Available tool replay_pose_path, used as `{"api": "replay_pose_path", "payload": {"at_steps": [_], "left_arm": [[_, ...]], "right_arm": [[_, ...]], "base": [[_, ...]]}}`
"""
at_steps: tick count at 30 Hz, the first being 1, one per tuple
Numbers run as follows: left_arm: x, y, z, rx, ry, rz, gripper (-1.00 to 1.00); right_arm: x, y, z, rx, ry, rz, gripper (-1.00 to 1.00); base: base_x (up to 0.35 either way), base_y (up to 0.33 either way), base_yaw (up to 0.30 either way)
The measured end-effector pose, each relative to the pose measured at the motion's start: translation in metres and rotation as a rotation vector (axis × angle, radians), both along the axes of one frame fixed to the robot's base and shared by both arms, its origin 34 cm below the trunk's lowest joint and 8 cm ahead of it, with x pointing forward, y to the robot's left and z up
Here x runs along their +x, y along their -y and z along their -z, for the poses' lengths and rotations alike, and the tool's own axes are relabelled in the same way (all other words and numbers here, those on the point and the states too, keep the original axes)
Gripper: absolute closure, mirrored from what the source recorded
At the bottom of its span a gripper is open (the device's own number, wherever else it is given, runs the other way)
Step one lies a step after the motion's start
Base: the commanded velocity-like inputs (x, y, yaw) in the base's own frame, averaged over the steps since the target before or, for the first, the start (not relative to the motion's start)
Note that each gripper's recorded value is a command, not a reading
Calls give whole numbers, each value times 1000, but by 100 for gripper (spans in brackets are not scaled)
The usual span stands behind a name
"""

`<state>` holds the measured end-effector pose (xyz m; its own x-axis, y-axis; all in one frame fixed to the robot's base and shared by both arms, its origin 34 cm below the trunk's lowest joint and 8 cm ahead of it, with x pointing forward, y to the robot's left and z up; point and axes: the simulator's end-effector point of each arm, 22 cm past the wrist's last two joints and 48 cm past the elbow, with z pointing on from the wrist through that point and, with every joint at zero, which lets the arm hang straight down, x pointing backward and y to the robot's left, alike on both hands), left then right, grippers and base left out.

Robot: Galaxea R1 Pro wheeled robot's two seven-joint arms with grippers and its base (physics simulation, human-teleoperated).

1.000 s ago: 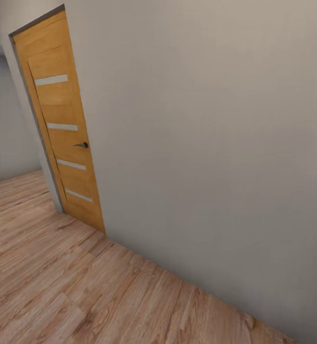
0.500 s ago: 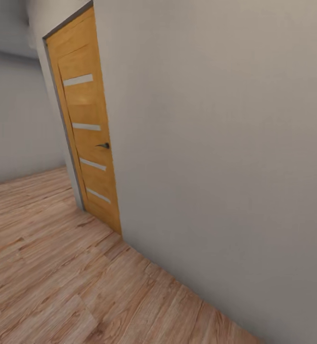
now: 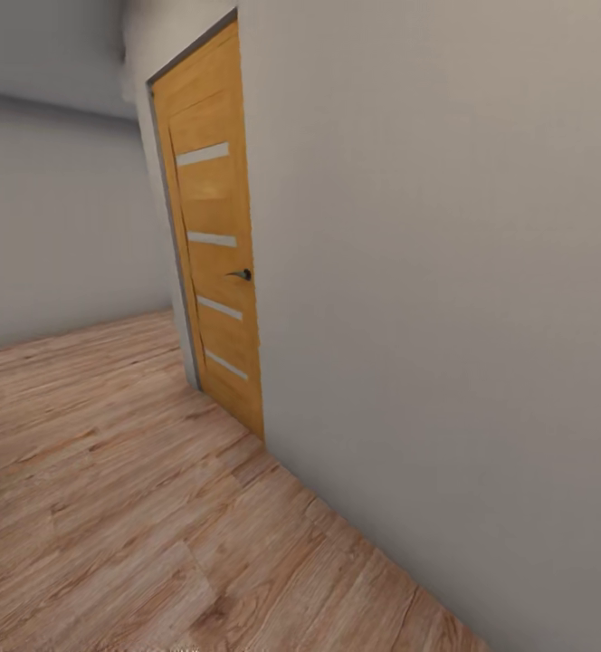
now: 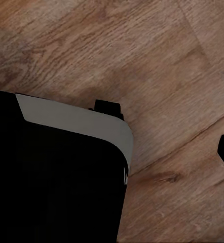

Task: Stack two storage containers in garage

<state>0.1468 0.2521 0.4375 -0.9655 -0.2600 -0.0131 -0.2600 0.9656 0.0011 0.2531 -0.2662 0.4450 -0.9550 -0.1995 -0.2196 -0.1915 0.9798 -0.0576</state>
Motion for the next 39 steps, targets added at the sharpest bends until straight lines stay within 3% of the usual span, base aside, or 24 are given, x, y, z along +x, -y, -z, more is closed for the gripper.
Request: {"api": "replay_pose_path", "payload": {"at_steps": [7, 39], "left_arm": [[0, 2, 0, -3, 0, -22, -100], [0, 2, 0, -3, 0, -24, -100]], "right_arm": [[0, 0, 0, -2, -1, -21, -100], [-11, 6, 1, -3, -13, -28, -100]], "base": [[0, 0, 286], [0, 0, 284]]}}
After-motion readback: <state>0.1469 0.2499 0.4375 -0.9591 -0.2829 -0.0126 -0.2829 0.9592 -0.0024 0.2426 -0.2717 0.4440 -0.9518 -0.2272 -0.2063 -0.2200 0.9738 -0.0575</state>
